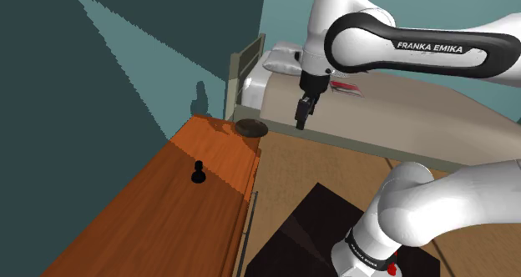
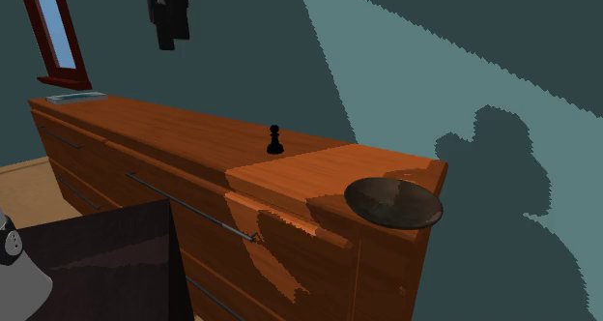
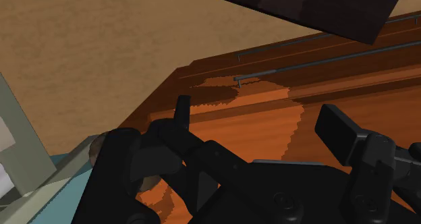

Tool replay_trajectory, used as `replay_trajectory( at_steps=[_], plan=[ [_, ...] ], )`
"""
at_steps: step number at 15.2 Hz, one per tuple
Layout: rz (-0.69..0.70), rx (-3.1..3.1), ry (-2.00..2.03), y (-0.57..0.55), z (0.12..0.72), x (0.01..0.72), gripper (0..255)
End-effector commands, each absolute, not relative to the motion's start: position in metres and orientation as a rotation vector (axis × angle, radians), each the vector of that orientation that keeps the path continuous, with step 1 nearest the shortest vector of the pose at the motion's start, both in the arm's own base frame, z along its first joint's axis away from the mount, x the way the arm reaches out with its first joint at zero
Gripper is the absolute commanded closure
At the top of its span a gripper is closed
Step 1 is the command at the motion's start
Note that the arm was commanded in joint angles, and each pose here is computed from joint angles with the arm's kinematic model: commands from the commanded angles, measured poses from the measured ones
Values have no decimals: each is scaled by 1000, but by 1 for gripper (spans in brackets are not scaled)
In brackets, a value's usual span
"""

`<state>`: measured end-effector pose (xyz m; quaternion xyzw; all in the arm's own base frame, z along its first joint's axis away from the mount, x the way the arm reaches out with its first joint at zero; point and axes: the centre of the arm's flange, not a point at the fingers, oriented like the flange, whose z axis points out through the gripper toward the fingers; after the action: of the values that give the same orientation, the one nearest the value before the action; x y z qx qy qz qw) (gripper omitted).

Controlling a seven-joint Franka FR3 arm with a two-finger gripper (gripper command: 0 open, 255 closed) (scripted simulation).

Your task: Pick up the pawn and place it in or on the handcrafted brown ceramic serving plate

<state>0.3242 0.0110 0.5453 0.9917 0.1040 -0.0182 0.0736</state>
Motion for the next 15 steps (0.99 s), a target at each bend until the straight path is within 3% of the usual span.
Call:
replay_trajectory(
  at_steps=[1, 15],
  plan=[
    [-54, 2977, 312, 11, 545, 324, 0],
    [-1, 2950, 316, 127, 449, 430, 0]
  ],
)
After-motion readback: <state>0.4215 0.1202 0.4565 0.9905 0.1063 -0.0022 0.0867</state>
